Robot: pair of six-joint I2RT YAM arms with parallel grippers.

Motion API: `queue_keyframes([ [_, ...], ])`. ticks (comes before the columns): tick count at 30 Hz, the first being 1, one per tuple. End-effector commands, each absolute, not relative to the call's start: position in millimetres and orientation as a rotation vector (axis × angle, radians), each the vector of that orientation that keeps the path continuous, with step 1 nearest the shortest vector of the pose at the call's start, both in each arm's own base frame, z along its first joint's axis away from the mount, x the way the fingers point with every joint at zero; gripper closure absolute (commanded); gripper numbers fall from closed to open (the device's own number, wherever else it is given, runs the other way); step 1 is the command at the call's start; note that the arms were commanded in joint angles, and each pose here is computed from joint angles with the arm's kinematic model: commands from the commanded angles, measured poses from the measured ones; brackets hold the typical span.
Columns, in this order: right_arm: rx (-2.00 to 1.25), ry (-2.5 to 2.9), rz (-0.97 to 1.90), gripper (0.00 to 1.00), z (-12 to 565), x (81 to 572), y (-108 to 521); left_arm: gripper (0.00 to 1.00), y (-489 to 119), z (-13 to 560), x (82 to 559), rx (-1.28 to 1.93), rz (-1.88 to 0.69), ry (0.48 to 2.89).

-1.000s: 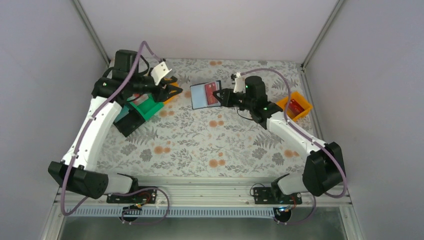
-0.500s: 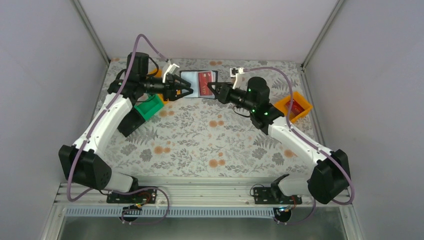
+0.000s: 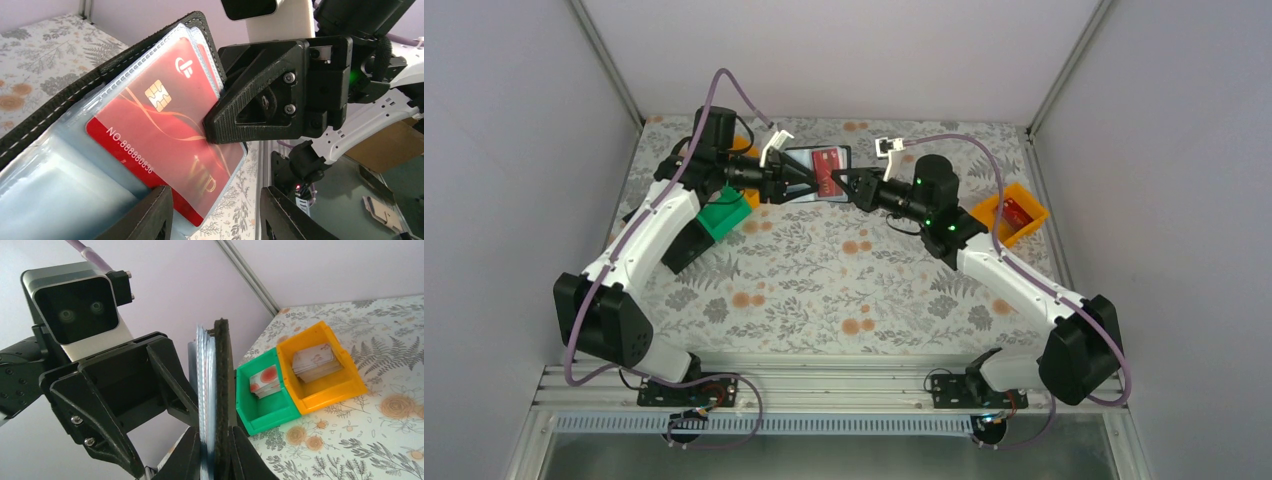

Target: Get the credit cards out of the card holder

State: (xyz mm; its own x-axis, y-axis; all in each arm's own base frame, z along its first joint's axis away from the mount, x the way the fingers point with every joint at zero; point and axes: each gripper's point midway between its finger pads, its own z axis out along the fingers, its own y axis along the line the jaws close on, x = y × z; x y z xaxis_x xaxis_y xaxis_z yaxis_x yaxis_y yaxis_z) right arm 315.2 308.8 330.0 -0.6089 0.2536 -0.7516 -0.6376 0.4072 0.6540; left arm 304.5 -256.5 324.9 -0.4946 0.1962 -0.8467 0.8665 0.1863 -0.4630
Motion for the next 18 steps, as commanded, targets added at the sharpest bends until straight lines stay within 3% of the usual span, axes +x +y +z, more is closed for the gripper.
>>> queue_keyframes([
  [1, -0.466, 1.623, 1.395, 0.96, 379, 295, 316, 0.55, -256, 333, 301, 1.02, -1.379, 1.779],
  [7, -0.578, 1.527, 1.519, 0.96, 394, 275, 325, 0.54, -254, 342, 294, 1.038, -1.397, 1.742],
  [18, -0.605, 1.486, 1.501, 0.96, 408, 263, 319, 0.53, -243, 346, 295, 1.028, -1.353, 1.73],
])
